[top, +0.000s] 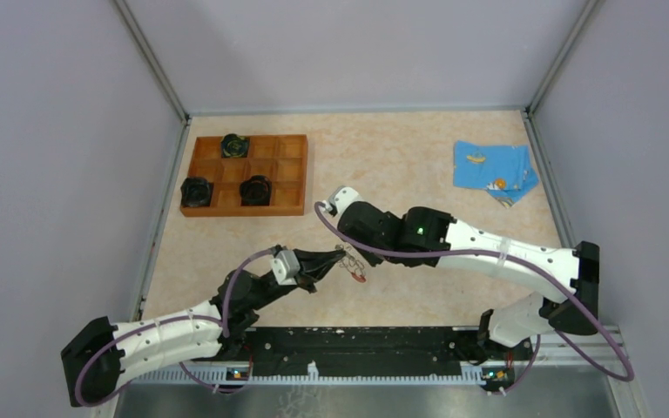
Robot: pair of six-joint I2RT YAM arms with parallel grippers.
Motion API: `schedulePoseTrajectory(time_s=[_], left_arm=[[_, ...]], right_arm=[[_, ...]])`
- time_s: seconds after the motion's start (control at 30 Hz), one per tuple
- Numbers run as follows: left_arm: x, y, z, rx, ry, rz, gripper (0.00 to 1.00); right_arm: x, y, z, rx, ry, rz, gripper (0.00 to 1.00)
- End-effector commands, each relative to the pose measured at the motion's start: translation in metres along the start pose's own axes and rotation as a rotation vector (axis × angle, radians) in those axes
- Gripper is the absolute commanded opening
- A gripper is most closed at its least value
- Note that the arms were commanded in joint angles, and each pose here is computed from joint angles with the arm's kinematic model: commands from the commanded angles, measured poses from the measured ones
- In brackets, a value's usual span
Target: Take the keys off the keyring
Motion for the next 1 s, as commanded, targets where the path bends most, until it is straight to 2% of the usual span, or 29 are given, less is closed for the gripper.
schedulePoseTrajectory(time_s=[0.0,0.23,0.37,0.53,0.67,0.9,0.93,0.97], left_arm=[[-0.001,0.005,0.000,-0.067,0.016,-0.055,0.00],[0.017,0.014,0.006,-0.190,0.186,-0.154,0.00],[0.040,0.020,0.012,-0.241,0.354,-0.203,0.00],[0.071,0.031,0.017,-0.222,0.499,-0.356,0.00],[0.091,0.033,0.022,-0.204,0.581,-0.417,0.00],[0.113,0.032,0.019,-0.251,0.667,-0.504,0.00],[0.116,0.033,0.018,-0.263,0.680,-0.520,0.01],[0.118,0.033,0.017,-0.275,0.689,-0.533,0.11]], right_arm=[[-0.009,-0.020,-0.004,0.066,-0.114,0.157,0.00],[0.000,-0.067,0.020,0.134,-0.257,0.445,0.00],[0.005,-0.088,0.029,0.122,-0.346,0.564,0.00],[0.007,-0.100,0.041,0.097,-0.394,0.618,0.00],[0.011,-0.105,0.049,0.109,-0.400,0.627,0.00],[0.019,-0.108,0.063,0.076,-0.390,0.654,0.00],[0.020,-0.107,0.065,0.072,-0.384,0.654,0.00],[0.022,-0.107,0.068,0.069,-0.377,0.654,0.00]])
Point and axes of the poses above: each gripper's point midway between its finger pads, its own z axis out along the fingers, its own y axis along the line the jaws close on, x = y × z, the point moved 7 cm from there along -z, back along the fingers, and after that the axes turned 14 degrees about z, right-handed, at the moved point
